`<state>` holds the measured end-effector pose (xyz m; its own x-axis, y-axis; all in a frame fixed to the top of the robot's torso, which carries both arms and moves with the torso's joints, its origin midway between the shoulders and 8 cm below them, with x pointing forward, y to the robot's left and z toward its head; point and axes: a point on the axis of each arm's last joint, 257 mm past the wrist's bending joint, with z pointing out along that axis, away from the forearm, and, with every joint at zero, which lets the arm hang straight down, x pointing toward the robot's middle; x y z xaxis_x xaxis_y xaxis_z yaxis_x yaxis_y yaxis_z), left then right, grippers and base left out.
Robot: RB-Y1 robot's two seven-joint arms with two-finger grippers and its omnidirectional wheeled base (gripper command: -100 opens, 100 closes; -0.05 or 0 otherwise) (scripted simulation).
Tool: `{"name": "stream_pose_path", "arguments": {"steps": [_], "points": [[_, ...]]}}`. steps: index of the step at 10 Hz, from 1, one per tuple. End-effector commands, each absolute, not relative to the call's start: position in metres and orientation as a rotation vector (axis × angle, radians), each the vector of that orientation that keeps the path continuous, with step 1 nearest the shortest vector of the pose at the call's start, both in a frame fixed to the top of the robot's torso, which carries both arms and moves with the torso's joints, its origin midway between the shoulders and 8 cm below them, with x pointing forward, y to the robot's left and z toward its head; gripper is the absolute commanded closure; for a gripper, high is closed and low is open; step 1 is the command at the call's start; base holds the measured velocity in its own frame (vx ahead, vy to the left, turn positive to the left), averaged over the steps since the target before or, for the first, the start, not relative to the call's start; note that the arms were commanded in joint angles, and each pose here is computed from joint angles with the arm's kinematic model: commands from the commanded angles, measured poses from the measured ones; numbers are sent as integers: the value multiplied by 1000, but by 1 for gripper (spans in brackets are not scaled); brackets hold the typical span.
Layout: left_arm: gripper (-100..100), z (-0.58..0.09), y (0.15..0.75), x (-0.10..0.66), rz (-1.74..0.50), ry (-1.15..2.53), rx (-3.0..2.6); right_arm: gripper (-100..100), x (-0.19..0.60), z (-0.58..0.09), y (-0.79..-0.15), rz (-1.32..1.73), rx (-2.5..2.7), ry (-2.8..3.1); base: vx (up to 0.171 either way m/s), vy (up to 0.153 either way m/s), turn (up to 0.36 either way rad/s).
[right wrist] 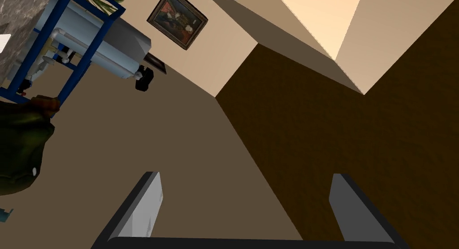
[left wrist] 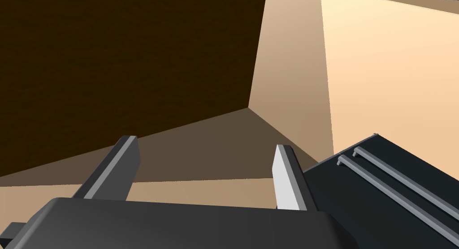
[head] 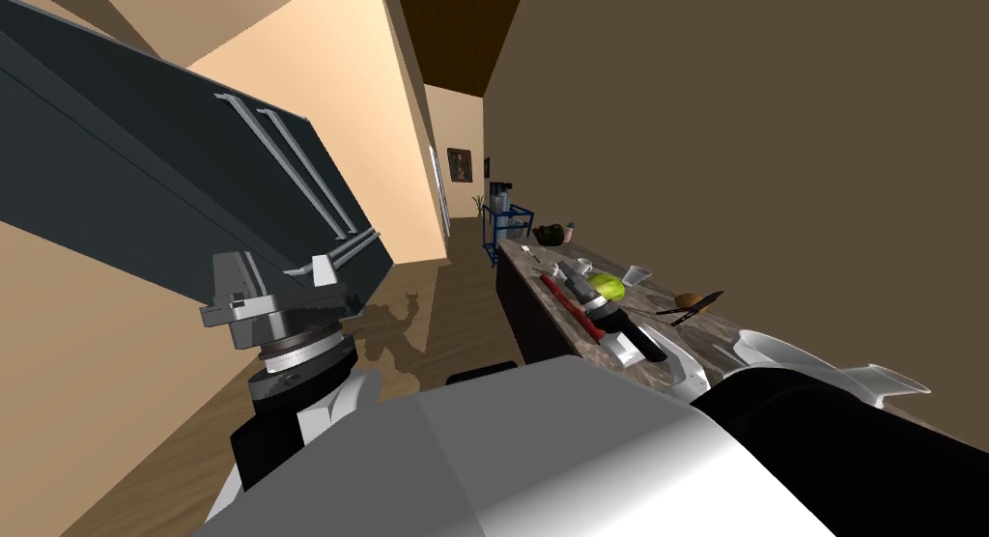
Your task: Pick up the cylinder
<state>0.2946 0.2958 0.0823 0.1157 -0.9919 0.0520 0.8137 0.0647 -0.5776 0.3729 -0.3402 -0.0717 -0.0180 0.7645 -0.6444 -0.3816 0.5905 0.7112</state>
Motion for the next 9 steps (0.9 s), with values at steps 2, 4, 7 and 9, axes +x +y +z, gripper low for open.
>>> {"name": "stream_pose_path", "arguments": {"steps": [2,4,7,9], "points": [[0,82,296,295,-1420,407,-540,-100,373,-86,-356,887,343,1370,75,44,-4],[0,82,296,295,-1420,407,-540,-100,372,-99,-372,836,337,1425,43,24,2],[0,82,296,295,-1420,407,-540,-100,372,-110,-386,779,298,1505,75,41,-2],[0,82,296,295,-1420,407,-540,-100,369,-124,-403,724,290,1564,51,14,2]]}}
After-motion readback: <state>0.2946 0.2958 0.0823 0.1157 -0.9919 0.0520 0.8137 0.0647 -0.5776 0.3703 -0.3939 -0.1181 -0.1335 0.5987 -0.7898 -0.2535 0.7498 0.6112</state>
